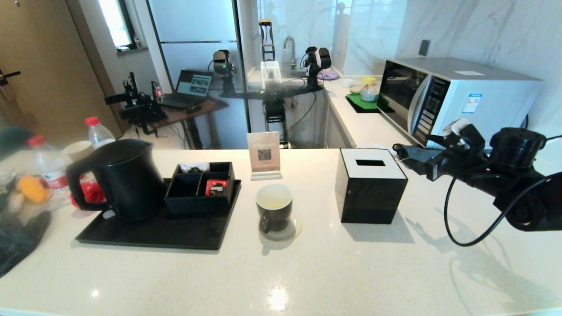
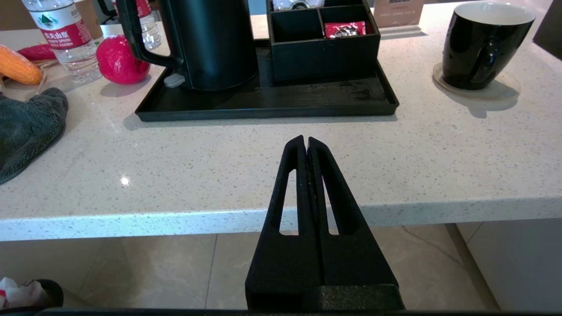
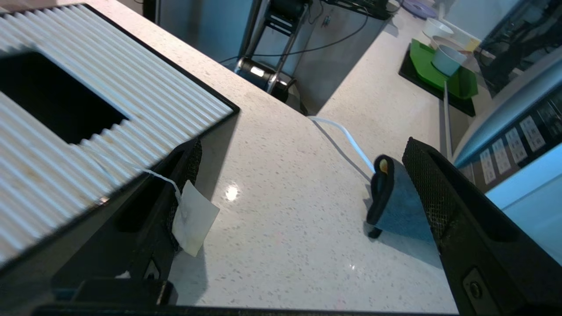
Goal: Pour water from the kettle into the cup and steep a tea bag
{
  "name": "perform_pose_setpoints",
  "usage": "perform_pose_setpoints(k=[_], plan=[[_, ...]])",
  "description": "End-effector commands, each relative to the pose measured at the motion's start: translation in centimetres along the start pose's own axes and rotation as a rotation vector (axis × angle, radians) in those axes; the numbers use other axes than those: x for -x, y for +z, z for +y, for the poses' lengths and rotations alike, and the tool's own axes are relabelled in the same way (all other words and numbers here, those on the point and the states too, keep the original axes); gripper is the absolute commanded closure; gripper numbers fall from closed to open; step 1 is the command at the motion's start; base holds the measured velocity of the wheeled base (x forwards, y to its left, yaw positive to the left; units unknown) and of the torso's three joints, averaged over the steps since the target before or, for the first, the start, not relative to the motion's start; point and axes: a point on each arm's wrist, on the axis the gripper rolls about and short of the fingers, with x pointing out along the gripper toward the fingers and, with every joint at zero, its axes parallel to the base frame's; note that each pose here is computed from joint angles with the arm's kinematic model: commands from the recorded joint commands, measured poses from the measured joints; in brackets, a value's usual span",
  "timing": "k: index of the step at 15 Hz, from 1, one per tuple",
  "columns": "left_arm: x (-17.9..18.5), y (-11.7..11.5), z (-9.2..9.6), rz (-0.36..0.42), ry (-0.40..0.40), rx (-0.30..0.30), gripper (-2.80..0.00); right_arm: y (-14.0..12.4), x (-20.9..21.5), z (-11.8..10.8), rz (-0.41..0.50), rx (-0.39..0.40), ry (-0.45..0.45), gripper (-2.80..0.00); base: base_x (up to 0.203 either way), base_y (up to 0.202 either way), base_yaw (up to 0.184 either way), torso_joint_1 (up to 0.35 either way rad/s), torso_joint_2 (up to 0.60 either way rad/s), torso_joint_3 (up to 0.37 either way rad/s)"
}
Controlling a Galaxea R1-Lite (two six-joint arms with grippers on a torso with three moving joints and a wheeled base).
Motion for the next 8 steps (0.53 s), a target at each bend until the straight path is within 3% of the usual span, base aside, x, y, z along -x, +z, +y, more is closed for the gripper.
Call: perform_pose_setpoints(k=[1, 5, 7, 8], plan=[[0.0, 0.0, 0.0, 0.0, 0.0, -0.001, 0.0, -1.0, 0.1, -0.7, 0.014, -0.001, -0.018, -2.8, 0.0, 0.0, 0.0, 0.0, 0.0, 0.0], [0.0, 0.1, 0.0, -0.007, 0.0, -0.001, 0.0, -1.7, 0.2, -1.0, 0.032, -0.006, -0.027, -2.8, 0.0, 0.0, 0.0, 0.0, 0.0, 0.0], [0.2, 1.8, 0.1, -0.182, 0.007, -0.002, 0.0, -2.1, 0.3, -0.7, 0.03, -0.004, -0.024, -2.8, 0.0, 0.0, 0.0, 0.0, 0.0, 0.0], [0.2, 2.1, 0.1, -0.211, 0.009, -0.002, 0.0, -2.3, 0.4, -0.5, 0.032, -0.005, -0.02, -2.8, 0.0, 0.0, 0.0, 0.0, 0.0, 0.0]])
